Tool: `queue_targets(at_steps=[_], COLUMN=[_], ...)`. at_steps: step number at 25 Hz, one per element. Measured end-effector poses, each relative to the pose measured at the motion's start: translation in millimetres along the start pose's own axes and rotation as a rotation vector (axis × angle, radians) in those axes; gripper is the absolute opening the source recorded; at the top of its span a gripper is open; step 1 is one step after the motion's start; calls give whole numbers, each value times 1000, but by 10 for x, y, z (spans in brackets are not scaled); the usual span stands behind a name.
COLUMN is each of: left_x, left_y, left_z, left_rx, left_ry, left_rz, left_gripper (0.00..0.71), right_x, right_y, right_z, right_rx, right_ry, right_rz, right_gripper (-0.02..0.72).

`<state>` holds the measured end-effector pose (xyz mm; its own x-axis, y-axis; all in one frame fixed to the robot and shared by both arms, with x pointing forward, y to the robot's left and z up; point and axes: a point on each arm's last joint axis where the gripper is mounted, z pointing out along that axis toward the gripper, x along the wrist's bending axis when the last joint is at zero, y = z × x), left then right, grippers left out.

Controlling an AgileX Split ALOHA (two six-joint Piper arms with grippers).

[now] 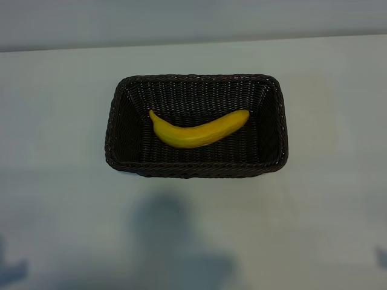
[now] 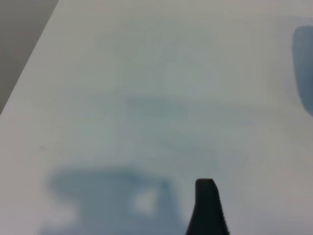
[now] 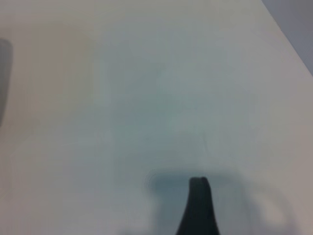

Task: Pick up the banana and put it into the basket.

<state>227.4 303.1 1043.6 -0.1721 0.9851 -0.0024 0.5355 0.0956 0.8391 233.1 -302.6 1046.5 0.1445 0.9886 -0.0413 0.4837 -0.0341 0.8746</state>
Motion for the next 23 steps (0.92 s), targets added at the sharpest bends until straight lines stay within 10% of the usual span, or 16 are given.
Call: queue_targets(at_steps=[23], left_x=[2], left_y=[0], left_z=[0], left_rx=[0], left_ry=[3], left_rz=[1], left_gripper=[548], right_x=[0], right_y=[-1], right_z=[-1], right_rx=[-1], right_ry=[0], right_rz=[0], right_gripper=[448])
